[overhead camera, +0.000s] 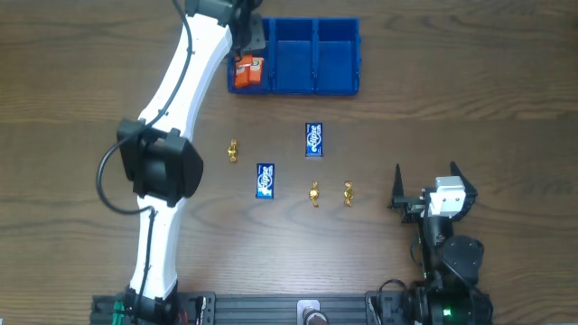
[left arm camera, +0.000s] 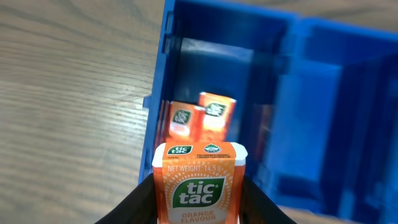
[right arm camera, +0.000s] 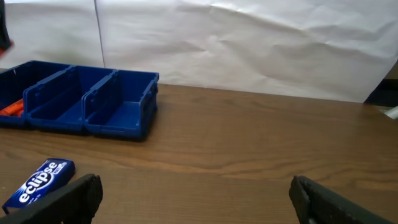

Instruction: Sort Candies Into Trays

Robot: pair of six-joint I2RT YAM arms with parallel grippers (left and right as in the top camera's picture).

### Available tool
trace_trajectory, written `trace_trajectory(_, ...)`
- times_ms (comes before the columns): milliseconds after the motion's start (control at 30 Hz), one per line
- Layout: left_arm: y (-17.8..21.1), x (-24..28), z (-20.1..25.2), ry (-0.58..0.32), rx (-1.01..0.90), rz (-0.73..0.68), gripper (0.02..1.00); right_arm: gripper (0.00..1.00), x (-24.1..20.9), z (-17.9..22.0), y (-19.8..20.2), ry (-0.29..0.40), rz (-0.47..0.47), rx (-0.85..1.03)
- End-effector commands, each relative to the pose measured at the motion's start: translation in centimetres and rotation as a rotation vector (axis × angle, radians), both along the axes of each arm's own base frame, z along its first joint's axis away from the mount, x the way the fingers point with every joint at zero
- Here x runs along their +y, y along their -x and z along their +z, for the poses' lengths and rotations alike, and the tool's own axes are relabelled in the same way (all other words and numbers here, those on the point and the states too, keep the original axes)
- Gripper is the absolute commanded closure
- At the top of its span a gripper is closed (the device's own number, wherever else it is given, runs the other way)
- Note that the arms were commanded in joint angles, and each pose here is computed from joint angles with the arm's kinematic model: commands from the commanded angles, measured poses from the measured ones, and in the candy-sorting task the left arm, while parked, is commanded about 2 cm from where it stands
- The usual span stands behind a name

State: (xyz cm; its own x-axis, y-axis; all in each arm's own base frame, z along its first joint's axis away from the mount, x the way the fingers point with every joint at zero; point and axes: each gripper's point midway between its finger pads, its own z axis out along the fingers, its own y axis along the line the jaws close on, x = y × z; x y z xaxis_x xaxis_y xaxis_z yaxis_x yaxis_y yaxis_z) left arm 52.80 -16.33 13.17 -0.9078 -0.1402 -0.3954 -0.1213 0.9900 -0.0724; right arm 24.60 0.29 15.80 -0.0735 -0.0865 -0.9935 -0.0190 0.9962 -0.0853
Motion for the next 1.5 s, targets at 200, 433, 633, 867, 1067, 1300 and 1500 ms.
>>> trace_trajectory(200, -0.9, -1.0, -1.9, 0.035, 0.008, -0.069, 0.658, 0.003, -0.2, -0.2, 0.0, -0.002, -0.012, 0.003)
trace_trajectory(433, -0.7, -1.4, -1.9, 0.052, 0.017, -0.089, 0.590, 0.003, -0.2, -0.2, 0.0, -0.001, -0.012, 0.003)
trace_trajectory(633, -0.6, -1.2, -0.3, 0.055, -0.010, -0.088, 0.165, 0.003, -0.2, -0.2, 0.0, -0.002, -0.012, 0.003)
trace_trajectory(867, 1.8, 0.8, 10.1, 0.075, -0.273, -0.067, 0.020, 0.003, -0.2, -0.2, 0.0, -0.002, -0.012, 0.003)
trace_trajectory(1067, 8.5, 4.0, 16.4, 0.124, -0.584, -0.086, 0.018, 0.003, -0.2, -0.2, 0.0, -0.002, -0.012, 0.003)
trace_trajectory(1300, 17.4, 8.6, 19.7, 0.154, -0.951, -0.095, 0.018, 0.003, -0.2, -0.2, 0.0, -0.002, -0.012, 0.003)
trace_trajectory(1500, 24.5, 11.9, 17.1, 0.138, -1.126, -0.095, 0.018, 0.003, -0.2, -0.2, 0.0, -0.002, -0.012, 0.003)
